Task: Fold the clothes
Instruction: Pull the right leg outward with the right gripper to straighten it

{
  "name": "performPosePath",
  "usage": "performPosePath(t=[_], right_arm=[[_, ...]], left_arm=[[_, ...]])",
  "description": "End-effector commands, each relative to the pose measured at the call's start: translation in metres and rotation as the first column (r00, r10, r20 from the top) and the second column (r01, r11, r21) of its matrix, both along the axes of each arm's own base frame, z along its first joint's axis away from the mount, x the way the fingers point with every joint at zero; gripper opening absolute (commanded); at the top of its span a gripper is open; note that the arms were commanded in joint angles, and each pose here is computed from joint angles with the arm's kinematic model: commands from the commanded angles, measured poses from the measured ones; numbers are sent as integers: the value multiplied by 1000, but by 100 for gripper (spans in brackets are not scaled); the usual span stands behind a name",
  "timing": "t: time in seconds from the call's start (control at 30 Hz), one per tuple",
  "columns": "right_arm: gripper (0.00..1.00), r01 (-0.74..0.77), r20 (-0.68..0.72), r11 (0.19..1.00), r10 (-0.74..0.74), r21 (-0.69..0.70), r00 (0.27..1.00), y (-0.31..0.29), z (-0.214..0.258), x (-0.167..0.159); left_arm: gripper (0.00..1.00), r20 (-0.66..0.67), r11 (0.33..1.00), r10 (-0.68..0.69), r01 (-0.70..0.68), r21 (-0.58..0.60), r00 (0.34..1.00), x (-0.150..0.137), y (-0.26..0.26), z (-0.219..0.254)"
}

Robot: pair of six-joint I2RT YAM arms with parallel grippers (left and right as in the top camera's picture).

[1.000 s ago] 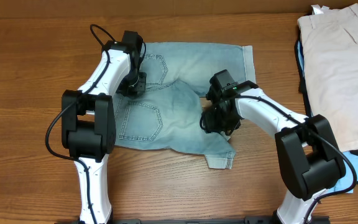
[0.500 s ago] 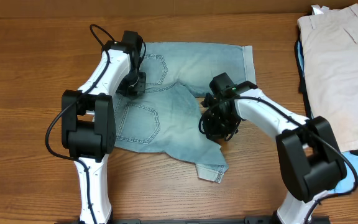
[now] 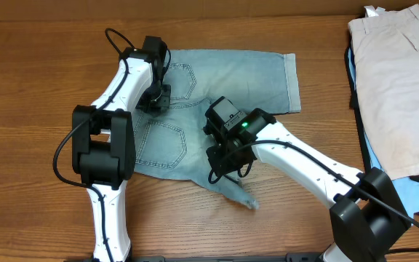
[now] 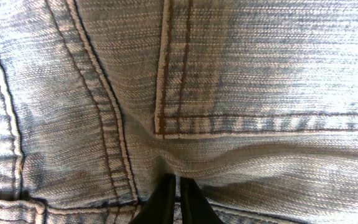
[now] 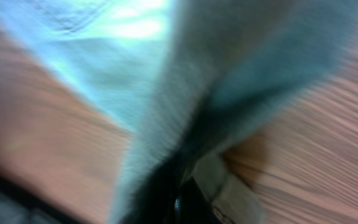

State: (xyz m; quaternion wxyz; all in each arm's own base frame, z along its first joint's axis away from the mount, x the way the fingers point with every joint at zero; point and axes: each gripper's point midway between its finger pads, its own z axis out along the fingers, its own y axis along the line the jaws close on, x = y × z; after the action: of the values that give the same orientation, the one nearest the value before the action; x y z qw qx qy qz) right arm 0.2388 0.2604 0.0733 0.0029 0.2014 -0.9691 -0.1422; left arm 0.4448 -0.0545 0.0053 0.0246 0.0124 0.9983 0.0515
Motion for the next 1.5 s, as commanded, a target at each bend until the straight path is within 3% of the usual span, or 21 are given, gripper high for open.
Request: performPosePath(t=[0.0, 0.1, 0.43, 0.47, 0.53, 0.57, 0.6, 0.67, 0.77, 0.97, 1.0, 1.03, 1.07, 1.1, 1.3, 1.47], right_arm=[[4, 177, 180, 951, -133, -253, 975, -61, -2, 40], [4, 306, 244, 889, -230, -342, 942, -116, 0, 67], [4, 578, 276, 754, -511, -310, 814, -233, 2, 112], [8, 589, 274, 752, -525, -294, 806, -239, 2, 115], [44, 606, 260, 752, -550, -260, 794, -245, 1, 119], [55, 616, 250, 749, -566, -242, 786, -247, 1, 120], [72, 622, 238, 749, -577, -228, 781, -248, 1, 120], [78, 629, 209, 753, -595, -192, 776, -245, 0, 120], [78, 628, 150, 769, -611, -120, 777, -234, 2, 120], [75, 613, 127, 790, -610, 18, 782, -213, 30, 122], [74, 608, 135, 793, -608, 47, 783, -210, 39, 122], [73, 603, 146, 794, -607, 76, 781, -207, 49, 122], [73, 597, 160, 795, -606, 105, 779, -205, 60, 121], [72, 593, 172, 795, -606, 126, 777, -204, 70, 119], [66, 579, 274, 784, -621, 224, 735, -205, 136, 89], [63, 626, 321, 745, -666, 232, 673, -214, 167, 51]], left_arm=[[9, -74, 999, 32, -29, 41, 997, -13, 11, -30], [8, -74, 999, 32, -29, 41, 997, -13, 11, -30], [8, -69, 999, 32, -29, 41, 997, -12, 11, -31], [8, -68, 999, 32, -29, 40, 997, -12, 11, -31], [10, -68, 999, 32, -29, 40, 997, -12, 11, -31], [11, -68, 999, 32, -29, 40, 997, -12, 11, -31], [12, -69, 999, 31, -28, 40, 997, -12, 11, -31], [8, -79, 999, 31, -27, 42, 996, -15, 11, -30], [7, -116, 999, 30, -28, 22, 993, -21, 8, -24], [40, -121, 999, 41, -40, 6, 992, -17, 11, 44], [50, -107, 999, 41, -42, -4, 993, -16, 10, 58], [66, -83, 999, 41, -43, -21, 996, -13, 7, 78], [89, -59, 998, 40, -42, -41, 997, -11, 4, 93], [100, -29, 997, 39, -41, -63, 999, -9, 1, 111], [100, 134, 990, 51, -32, -140, 990, -18, -6, 203], [100, 169, 990, 112, -95, -105, 979, -51, 8, 244]])
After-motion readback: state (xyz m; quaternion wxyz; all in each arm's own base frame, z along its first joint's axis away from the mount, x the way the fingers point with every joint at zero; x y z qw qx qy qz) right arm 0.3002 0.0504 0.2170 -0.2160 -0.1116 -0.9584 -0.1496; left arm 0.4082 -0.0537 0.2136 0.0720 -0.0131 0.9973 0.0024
